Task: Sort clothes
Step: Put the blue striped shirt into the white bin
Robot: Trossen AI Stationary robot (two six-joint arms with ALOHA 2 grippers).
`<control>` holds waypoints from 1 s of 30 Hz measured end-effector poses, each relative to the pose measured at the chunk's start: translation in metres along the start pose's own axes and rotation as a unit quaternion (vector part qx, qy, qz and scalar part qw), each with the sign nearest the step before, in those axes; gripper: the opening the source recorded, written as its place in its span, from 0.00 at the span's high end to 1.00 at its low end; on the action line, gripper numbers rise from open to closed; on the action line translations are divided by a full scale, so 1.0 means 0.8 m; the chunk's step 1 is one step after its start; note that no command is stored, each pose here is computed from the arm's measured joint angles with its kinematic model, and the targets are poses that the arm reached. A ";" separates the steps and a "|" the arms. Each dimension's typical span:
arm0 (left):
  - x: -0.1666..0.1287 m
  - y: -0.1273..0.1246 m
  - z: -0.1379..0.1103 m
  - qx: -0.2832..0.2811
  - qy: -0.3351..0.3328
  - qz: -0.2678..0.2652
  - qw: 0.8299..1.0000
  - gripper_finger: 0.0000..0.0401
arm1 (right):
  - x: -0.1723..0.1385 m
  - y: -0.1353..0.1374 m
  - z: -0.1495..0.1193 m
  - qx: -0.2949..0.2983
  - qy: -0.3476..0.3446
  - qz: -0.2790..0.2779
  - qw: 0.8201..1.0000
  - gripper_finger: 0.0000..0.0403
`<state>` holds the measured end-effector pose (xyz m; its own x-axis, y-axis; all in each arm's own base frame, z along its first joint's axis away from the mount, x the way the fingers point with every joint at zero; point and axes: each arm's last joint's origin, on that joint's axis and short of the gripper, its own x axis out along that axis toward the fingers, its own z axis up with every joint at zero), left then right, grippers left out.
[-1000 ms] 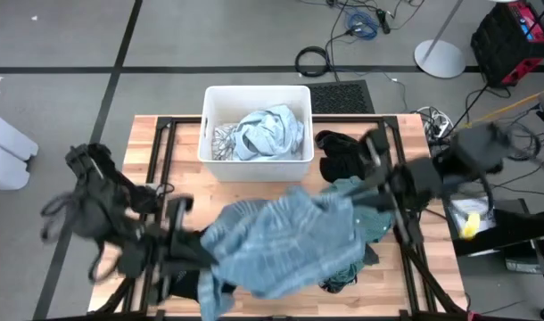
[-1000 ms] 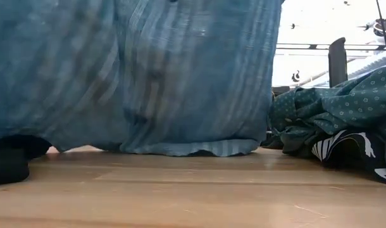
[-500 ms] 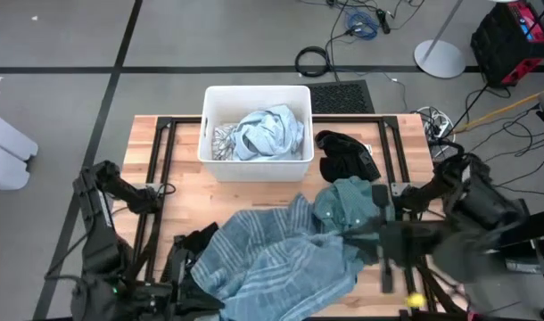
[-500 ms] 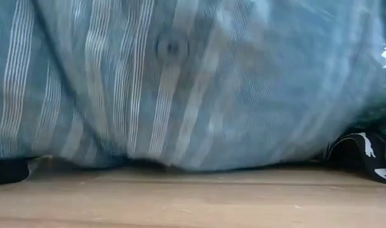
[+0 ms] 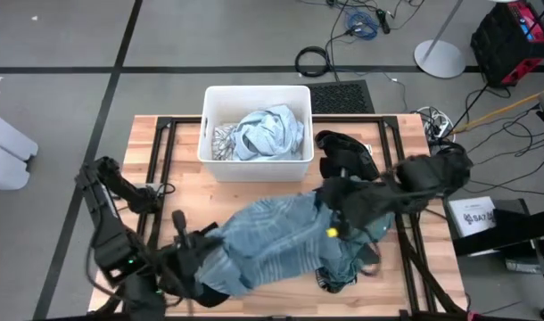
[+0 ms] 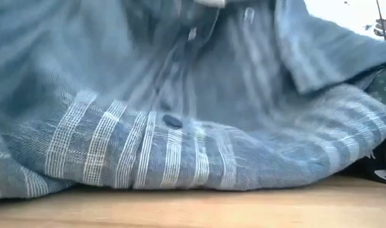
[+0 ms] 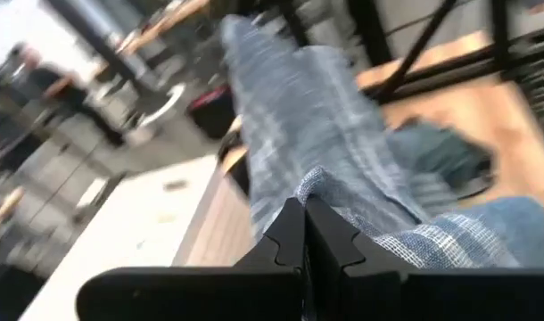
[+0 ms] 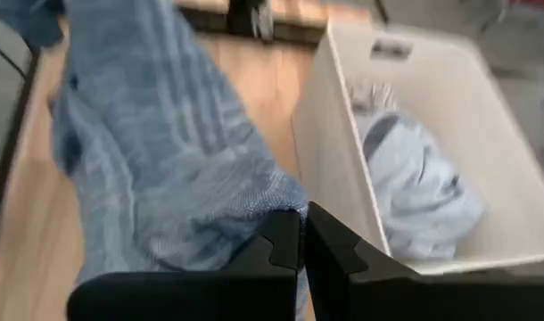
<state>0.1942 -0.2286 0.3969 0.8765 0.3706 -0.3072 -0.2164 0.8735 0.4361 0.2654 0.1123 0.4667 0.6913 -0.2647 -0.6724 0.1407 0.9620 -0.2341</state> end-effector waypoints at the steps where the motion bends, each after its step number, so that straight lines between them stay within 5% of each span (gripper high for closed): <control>1: 0.005 -0.002 -0.009 -0.007 0.008 0.011 1.000 1.00 | 0.010 -0.001 -0.004 0.000 0.014 0.003 1.000 1.00; 9: 0.039 -0.026 -0.081 -0.050 0.057 0.054 0.996 1.00 | 0.100 -0.005 -0.055 0.048 0.033 0.102 0.993 1.00; 18: 0.078 -0.057 -0.148 -0.136 0.133 0.019 0.982 1.00 | 0.222 0.004 -0.160 0.103 0.069 0.173 0.977 1.00; 30: 0.142 -0.038 -0.169 -0.194 0.275 -0.026 0.941 1.00 | 0.274 -0.039 -0.223 0.165 0.105 0.125 0.973 1.00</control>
<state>0.2422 -0.1707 0.2346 0.5583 0.3380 -0.7576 -0.4131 0.9052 0.0995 0.2863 0.0122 0.2017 0.5778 0.0060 -0.8161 0.2310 0.9579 0.1706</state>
